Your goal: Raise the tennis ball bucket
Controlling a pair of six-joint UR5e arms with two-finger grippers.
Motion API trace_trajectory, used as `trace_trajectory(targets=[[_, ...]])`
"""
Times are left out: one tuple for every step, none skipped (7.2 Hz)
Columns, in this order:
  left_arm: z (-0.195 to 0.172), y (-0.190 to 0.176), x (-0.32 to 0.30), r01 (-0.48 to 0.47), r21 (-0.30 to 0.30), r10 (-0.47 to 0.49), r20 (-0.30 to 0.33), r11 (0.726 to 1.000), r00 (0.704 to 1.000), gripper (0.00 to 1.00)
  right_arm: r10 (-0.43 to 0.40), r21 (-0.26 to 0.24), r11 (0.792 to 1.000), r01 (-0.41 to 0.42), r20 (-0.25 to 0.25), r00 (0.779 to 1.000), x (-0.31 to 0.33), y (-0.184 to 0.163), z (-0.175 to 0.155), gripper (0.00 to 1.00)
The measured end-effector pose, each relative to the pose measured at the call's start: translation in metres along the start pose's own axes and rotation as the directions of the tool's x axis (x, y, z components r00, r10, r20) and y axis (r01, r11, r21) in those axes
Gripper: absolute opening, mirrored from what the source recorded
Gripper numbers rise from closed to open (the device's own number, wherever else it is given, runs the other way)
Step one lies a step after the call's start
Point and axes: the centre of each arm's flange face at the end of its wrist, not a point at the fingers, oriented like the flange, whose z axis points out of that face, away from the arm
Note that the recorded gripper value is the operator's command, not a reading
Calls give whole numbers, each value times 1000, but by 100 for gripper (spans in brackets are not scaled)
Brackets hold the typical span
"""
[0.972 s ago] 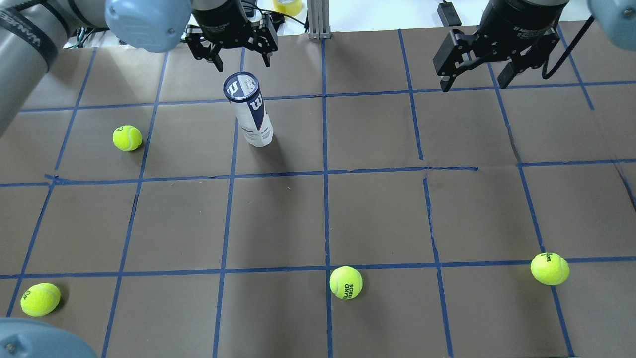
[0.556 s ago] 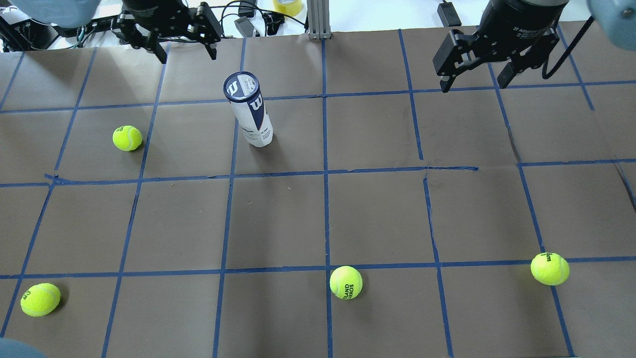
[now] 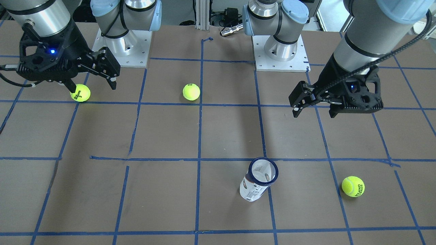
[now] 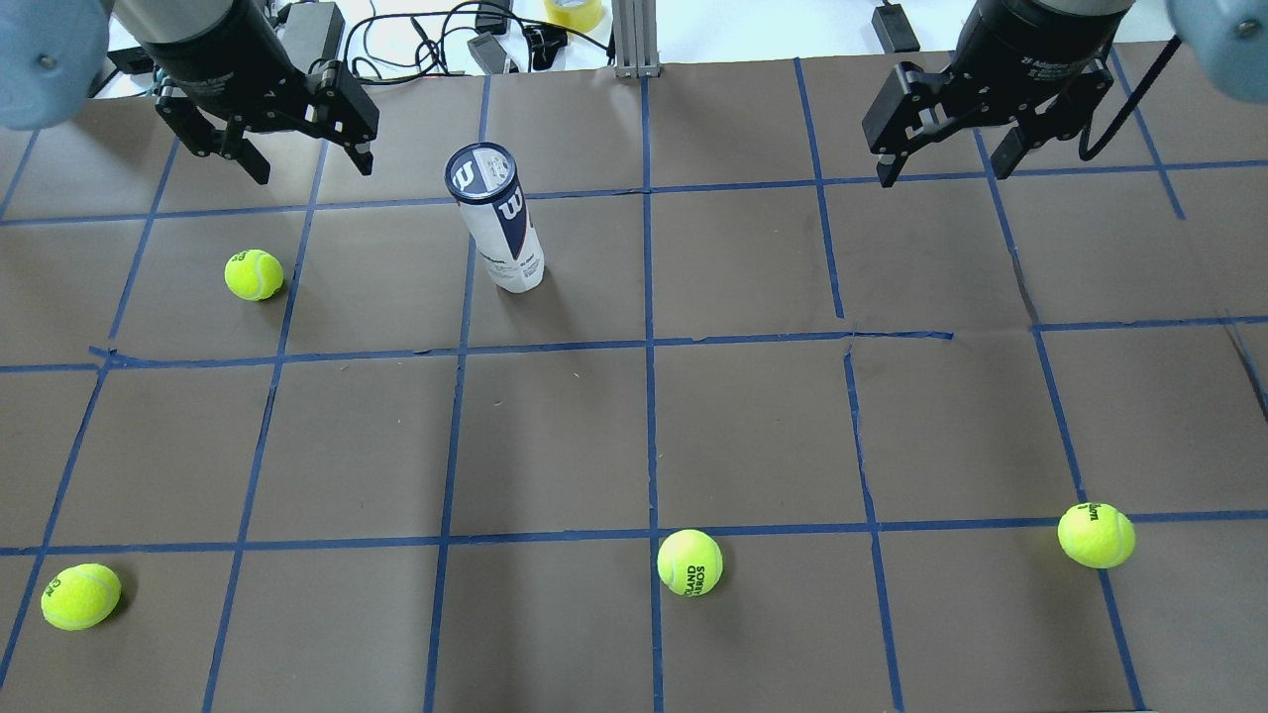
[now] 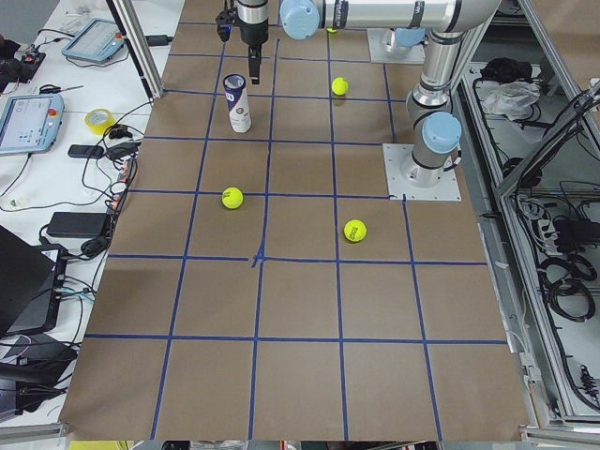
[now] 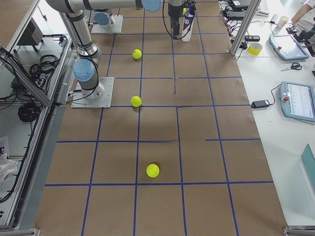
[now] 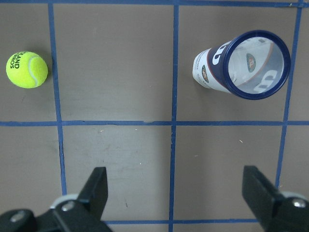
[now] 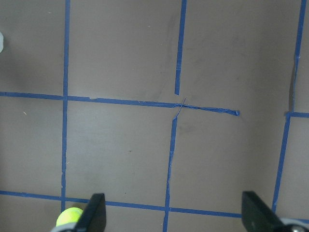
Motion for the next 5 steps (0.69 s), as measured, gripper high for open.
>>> trace_trajectory(targets=[[2, 12, 0, 3, 0, -3, 0, 1000, 1000, 100, 0, -2, 1000, 0, 0, 1000, 0, 1, 2, 100], [4, 20, 0, 6, 3, -6, 0, 1000, 1000, 100, 0, -2, 1000, 0, 0, 1000, 0, 1, 3, 100], [4, 24, 0, 5, 5, -5, 1, 1000, 1000, 100, 0, 0, 1000, 0, 0, 1000, 0, 1, 3, 100], [4, 26, 0, 3, 6, -3, 2, 1000, 1000, 100, -1, 1, 1000, 1, 0, 1000, 0, 0, 3, 100], [4, 27, 0, 2, 6, -2, 4, 1000, 1000, 100, -2, 2, 1000, 2, 0, 1000, 0, 1, 3, 100]])
